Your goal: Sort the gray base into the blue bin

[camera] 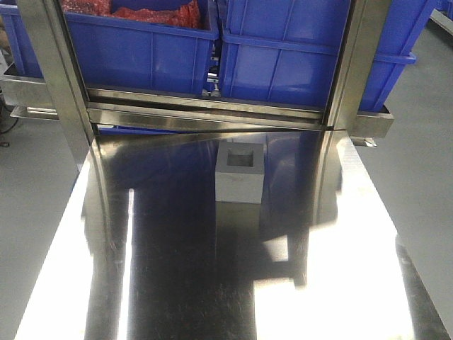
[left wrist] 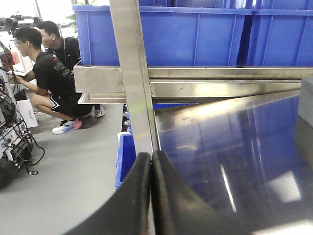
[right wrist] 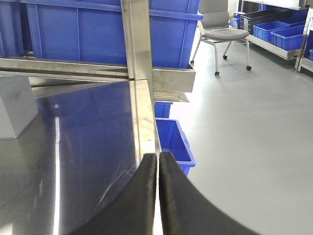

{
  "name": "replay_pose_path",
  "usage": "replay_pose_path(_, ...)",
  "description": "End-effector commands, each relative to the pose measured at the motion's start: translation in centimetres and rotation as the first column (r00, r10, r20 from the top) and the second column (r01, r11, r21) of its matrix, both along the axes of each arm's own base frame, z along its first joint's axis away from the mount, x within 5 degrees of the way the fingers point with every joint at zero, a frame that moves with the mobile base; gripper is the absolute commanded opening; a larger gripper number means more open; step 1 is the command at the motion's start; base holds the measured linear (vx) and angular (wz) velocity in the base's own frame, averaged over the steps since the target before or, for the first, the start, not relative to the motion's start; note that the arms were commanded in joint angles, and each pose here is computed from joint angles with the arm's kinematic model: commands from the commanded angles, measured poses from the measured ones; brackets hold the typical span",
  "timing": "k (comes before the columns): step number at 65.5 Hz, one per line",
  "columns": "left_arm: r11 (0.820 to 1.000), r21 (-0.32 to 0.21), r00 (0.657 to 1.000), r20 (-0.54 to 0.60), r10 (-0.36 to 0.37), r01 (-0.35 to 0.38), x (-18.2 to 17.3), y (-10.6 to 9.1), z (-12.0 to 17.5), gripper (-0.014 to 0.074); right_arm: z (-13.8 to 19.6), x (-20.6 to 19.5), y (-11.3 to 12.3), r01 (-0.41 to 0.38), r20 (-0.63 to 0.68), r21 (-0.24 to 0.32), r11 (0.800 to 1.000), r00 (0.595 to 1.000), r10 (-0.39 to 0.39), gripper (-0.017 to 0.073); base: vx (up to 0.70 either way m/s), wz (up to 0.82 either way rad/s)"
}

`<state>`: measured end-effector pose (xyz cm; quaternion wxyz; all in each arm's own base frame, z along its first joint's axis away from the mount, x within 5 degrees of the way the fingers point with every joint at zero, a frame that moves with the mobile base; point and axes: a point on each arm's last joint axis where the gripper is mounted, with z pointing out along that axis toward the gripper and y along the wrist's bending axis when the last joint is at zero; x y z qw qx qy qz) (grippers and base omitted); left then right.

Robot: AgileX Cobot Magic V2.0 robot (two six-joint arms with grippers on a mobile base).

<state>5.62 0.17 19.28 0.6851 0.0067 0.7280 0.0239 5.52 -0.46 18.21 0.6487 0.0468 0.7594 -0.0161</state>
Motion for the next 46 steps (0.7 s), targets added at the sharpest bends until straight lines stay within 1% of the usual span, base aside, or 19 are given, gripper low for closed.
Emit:
replay_pose_path(1, 1.0, -0.009, 0.994, 0.106, -0.009, 0.009, -0.15, -0.07, 1.43, -0.0006, 0.86, 0.06, -0.02, 0.001, 0.085, -0.02, 1.0, 0.996, 0.0, -0.0005, 0.0, 0.0)
replay_pose_path(46, 1.0, -0.009, 0.994, 0.106, -0.009, 0.009, -0.15, -0.07, 1.43, -0.0006, 0.86, 0.06, -0.02, 0.001, 0.085, -0.02, 1.0, 0.996, 0.0, -0.0005, 0.0, 0.0)
